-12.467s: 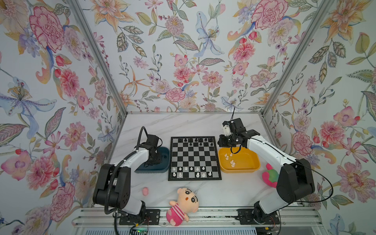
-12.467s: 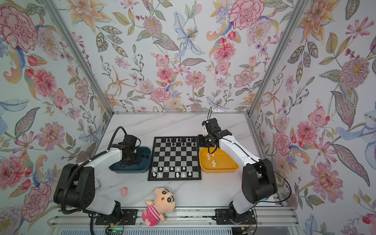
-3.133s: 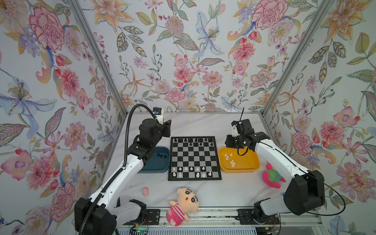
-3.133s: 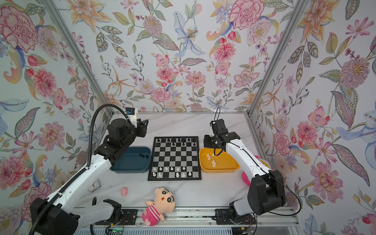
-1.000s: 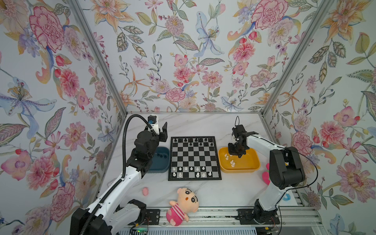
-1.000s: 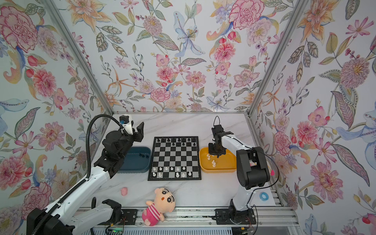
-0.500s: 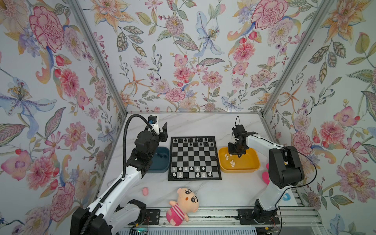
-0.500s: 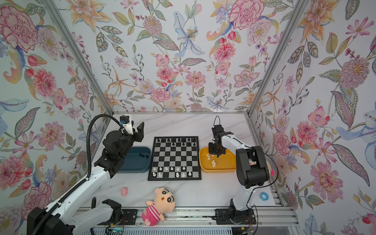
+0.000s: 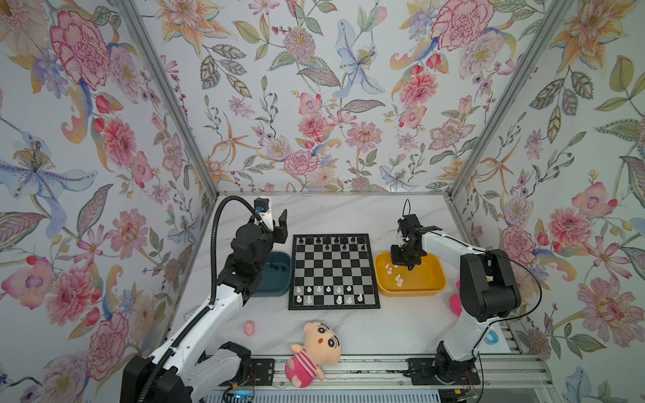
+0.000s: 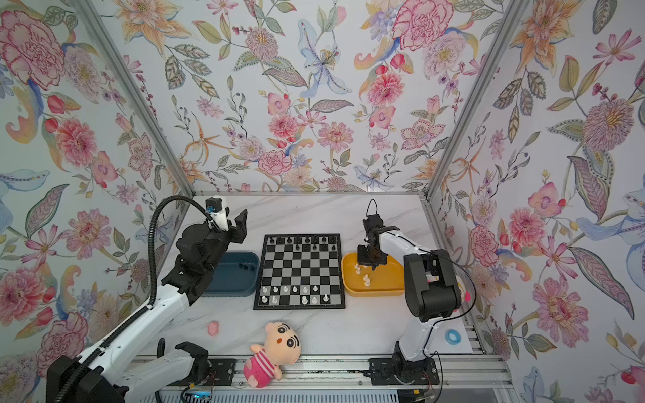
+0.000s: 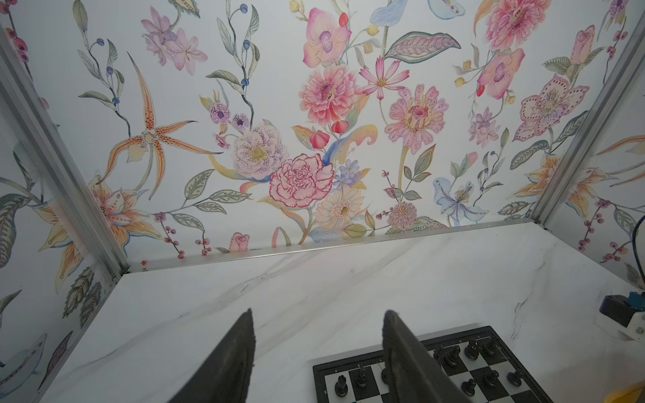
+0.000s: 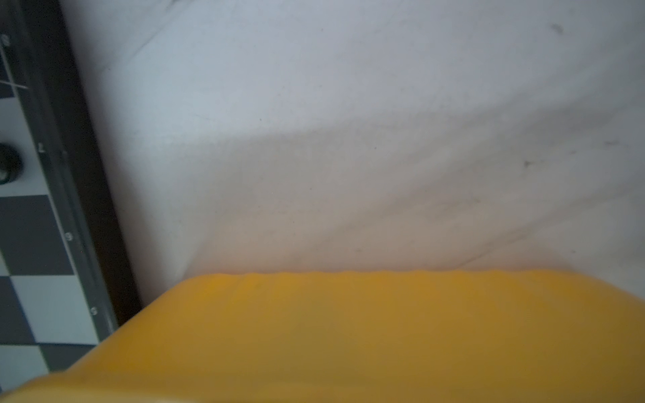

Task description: Set up the chess pieces on the board

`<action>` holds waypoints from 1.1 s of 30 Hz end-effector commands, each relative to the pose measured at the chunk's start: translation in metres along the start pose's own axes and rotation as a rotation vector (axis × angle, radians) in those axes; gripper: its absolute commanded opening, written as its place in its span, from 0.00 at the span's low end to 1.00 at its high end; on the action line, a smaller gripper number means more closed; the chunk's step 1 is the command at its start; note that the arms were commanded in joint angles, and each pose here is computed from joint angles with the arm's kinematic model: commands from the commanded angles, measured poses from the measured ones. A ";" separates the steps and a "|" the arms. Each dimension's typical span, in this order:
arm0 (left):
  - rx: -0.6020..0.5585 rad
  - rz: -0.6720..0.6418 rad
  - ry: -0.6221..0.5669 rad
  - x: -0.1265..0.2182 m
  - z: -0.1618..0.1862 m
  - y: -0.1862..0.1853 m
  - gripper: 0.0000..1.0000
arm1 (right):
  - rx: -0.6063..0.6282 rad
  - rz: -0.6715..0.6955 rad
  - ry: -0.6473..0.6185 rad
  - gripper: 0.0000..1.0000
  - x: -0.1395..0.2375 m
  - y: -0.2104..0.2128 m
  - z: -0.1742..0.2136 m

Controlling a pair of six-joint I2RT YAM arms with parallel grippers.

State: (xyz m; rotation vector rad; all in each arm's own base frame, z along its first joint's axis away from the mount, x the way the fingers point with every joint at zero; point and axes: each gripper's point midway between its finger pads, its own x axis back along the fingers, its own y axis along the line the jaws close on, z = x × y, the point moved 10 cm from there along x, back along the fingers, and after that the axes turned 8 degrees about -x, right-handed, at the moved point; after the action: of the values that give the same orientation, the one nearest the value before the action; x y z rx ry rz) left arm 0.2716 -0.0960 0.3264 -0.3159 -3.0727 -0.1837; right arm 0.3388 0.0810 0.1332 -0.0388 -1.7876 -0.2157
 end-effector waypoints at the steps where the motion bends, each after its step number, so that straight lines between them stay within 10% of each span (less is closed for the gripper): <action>1: 0.005 0.013 -0.030 -0.001 -0.008 -0.001 0.60 | -0.016 0.009 0.033 0.12 -0.010 -0.003 0.001; 33: 0.014 0.017 -0.038 0.001 0.003 0.001 0.60 | 0.130 0.070 0.007 0.08 0.077 0.024 0.005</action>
State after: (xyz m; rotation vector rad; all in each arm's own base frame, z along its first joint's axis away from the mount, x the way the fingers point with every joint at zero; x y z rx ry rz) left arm 0.2730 -0.0970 0.3228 -0.3421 -3.0797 -0.1786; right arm 0.3312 0.0986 0.1898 -0.0061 -1.7920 -0.1047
